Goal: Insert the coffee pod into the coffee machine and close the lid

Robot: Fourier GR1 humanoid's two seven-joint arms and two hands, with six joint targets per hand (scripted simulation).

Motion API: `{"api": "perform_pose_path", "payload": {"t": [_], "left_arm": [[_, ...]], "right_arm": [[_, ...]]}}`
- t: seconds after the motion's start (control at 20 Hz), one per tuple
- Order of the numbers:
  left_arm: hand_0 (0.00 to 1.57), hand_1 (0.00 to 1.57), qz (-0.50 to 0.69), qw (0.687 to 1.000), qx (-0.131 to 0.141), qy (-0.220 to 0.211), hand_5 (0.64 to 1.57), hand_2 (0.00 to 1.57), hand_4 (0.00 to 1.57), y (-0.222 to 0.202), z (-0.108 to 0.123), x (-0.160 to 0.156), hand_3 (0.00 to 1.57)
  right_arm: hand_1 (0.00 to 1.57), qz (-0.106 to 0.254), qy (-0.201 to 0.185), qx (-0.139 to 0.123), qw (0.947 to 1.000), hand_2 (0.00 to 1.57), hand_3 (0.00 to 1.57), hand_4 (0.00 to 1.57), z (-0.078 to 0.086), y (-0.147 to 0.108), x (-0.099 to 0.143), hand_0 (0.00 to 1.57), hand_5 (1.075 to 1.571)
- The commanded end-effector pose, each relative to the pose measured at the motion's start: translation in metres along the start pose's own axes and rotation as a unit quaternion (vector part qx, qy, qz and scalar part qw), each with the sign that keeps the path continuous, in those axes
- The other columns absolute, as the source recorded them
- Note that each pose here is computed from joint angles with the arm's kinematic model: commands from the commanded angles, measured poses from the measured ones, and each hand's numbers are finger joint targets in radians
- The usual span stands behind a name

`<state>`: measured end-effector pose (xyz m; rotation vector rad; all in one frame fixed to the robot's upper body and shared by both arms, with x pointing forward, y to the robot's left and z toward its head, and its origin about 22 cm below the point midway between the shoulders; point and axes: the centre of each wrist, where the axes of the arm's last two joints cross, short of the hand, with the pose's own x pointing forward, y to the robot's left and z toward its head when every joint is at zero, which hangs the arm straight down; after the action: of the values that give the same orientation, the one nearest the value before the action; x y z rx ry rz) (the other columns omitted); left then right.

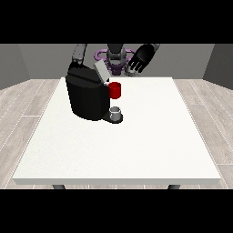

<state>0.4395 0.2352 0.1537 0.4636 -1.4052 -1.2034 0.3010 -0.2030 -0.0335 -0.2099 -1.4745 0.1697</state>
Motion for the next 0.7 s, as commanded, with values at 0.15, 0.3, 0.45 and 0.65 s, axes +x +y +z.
{"api": "perform_pose_path", "payload": {"t": [0.15,0.3,0.45,0.65], "left_arm": [[1.27,1.27,0.012,0.999,0.053,0.008,1.571,1.3,0.49,0.059,0.002,0.025,1.27],[1.17,1.17,0.0,0.997,0.078,-0.002,1.571,1.25,0.48,0.071,0.01,0.015,1.27],[1.23,1.23,-0.01,0.997,0.081,0.015,1.571,1.28,0.48,0.089,0.011,0.026,1.25],[1.24,1.24,-0.003,0.993,0.116,0.012,1.571,1.29,0.48,0.109,0.014,0.033,1.25]], "right_arm": [[0.0,0.004,-0.055,0.017,0.9983,0.0,0.0,0.0,-0.012,-0.016,0.026,0.0,1.571],[0.0,-0.001,-0.084,-0.001,0.9965,0.0,0.0,0.0,-0.019,-0.006,0.058,0.0,1.571],[0.0,0.002,-0.097,-0.003,0.9952,0.0,0.0,0.0,-0.022,-0.003,0.07,0.0,1.571],[0.0,0.004,-0.123,0.0,0.9924,0.0,0.0,0.0,-0.028,-0.001,0.1,0.0,1.571]]}}
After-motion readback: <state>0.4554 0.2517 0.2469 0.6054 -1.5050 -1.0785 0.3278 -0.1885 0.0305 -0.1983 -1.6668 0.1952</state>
